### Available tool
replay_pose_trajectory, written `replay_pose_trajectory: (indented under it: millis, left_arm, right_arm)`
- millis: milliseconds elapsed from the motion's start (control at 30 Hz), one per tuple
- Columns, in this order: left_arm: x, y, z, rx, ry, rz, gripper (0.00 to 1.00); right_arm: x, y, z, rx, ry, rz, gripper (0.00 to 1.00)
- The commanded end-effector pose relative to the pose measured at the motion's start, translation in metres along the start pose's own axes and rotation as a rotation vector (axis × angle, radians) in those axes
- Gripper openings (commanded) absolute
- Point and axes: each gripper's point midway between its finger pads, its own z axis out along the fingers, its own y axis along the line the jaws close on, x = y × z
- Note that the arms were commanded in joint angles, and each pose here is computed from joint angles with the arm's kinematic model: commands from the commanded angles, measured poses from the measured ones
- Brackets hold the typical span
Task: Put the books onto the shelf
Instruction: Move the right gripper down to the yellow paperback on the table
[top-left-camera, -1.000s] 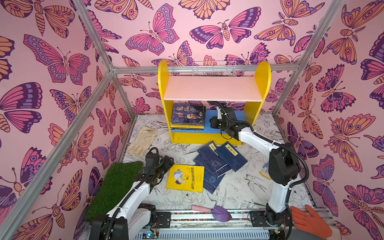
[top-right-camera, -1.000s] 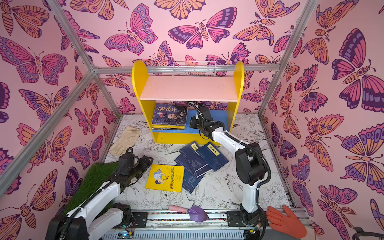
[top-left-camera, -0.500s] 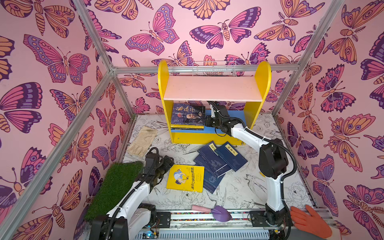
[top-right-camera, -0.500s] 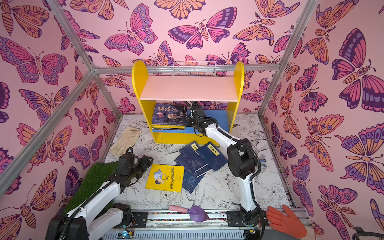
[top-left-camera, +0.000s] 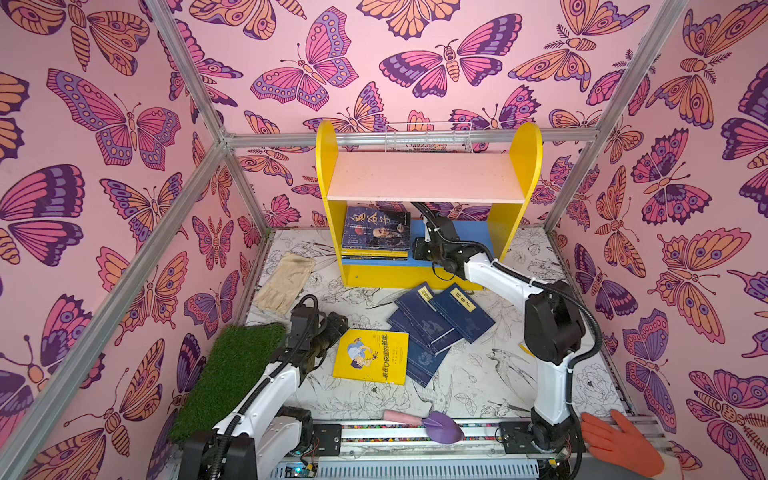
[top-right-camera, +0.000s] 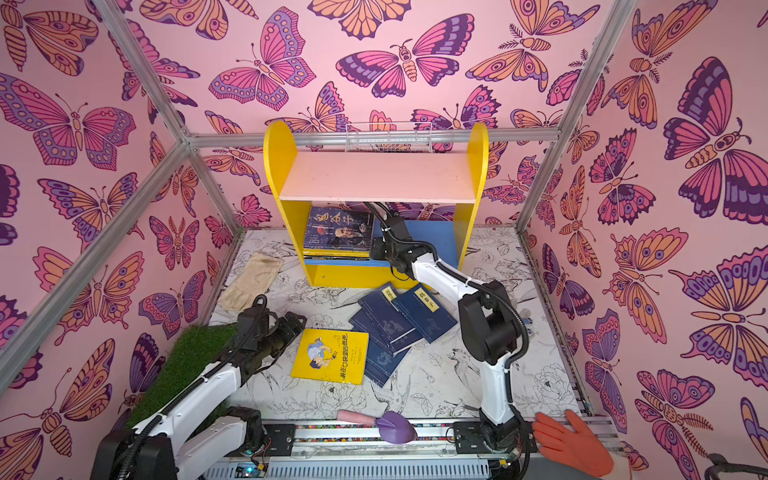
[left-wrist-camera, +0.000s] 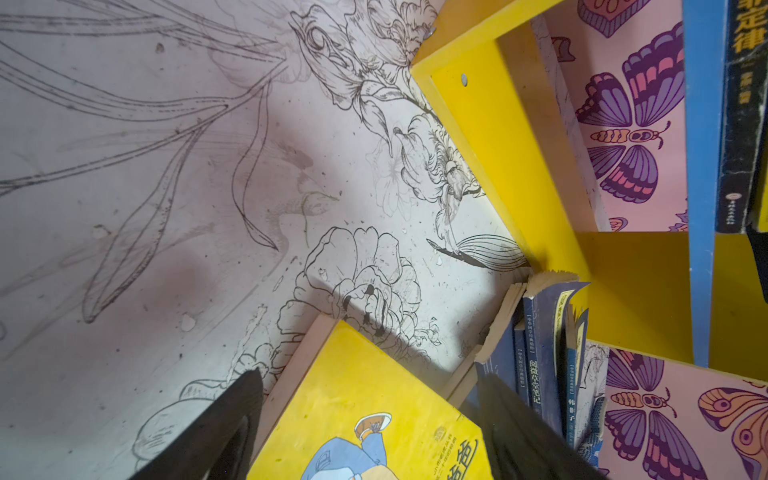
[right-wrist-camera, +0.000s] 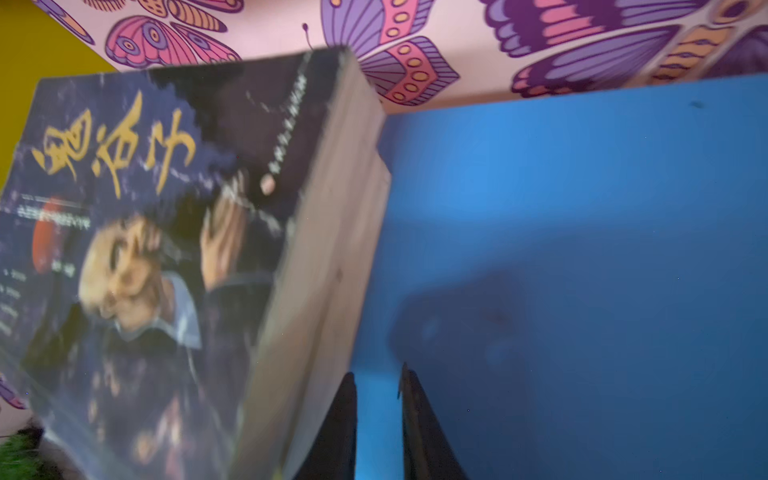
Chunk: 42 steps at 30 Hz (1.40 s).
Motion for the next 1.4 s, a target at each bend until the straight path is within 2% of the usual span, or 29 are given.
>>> replay_pose_trajectory:
  millis: [0, 100, 200, 300, 367, 433, 500, 567, 633, 700, 867, 1067, 1200, 1300, 1367]
  left_arm:
    - [0.005, 0.014, 0.000, -0.059, 0.013, 0.024, 0.83]
    - [0.007, 0.017, 0.001, -0.074, 0.023, 0.033, 0.83]
    - [0.008, 0.018, 0.002, -0.089, 0.040, 0.047, 0.83]
    - [0.012, 0.019, 0.005, -0.112, 0.075, 0.077, 0.83]
    - [0.016, 0.020, 0.006, -0.135, 0.107, 0.099, 0.82]
    - [0.022, 0.022, 0.007, -0.156, 0.146, 0.121, 0.82]
    - [0.027, 0.025, 0.008, -0.176, 0.176, 0.135, 0.81]
    - [0.033, 0.030, 0.008, -0.199, 0.197, 0.144, 0.81]
    - [0.038, 0.035, 0.007, -0.223, 0.211, 0.156, 0.81]
    - [0.043, 0.038, 0.006, -0.238, 0.224, 0.164, 0.80]
    - [0.050, 0.043, 0.007, -0.261, 0.255, 0.176, 0.79]
    - [0.057, 0.047, 0.010, -0.295, 0.308, 0.181, 0.73]
    - [0.060, 0.047, 0.013, -0.298, 0.337, 0.185, 0.61]
    - [0.063, 0.049, 0.017, -0.308, 0.366, 0.180, 0.53]
    - [0.064, 0.047, 0.018, -0.306, 0.373, 0.179, 0.50]
  right_arm:
    - [-0.044, -0.003, -0.050, 0.033, -0.187, -0.021, 0.24]
    - [-0.030, -0.007, -0.080, 0.000, -0.182, -0.053, 0.30]
    - [0.009, 0.020, -0.108, -0.206, -0.049, -0.137, 0.44]
    - [0.087, 0.056, -0.136, -0.448, 0.242, -0.236, 0.56]
    - [0.144, 0.068, -0.155, -0.522, 0.445, -0.306, 0.58]
    - [0.197, 0.072, -0.172, -0.548, 0.631, -0.394, 0.57]
    - [0.239, 0.068, -0.178, -0.555, 0.788, -0.431, 0.58]
    - [0.269, 0.059, -0.178, -0.535, 0.932, -0.411, 0.58]
    - [0.285, 0.050, -0.171, -0.491, 1.012, -0.387, 0.59]
    - [0.292, 0.043, -0.162, -0.466, 1.046, -0.371, 0.60]
    - [0.306, 0.027, -0.136, -0.403, 1.131, -0.244, 0.62]
    - [0.316, 0.027, -0.112, -0.364, 1.174, -0.224, 0.63]
    - [0.298, 0.044, -0.104, -0.409, 1.144, -0.275, 0.62]
    - [0.275, 0.075, -0.103, -0.542, 1.053, -0.257, 0.59]
    - [0.261, 0.093, -0.104, -0.613, 1.009, -0.235, 0.54]
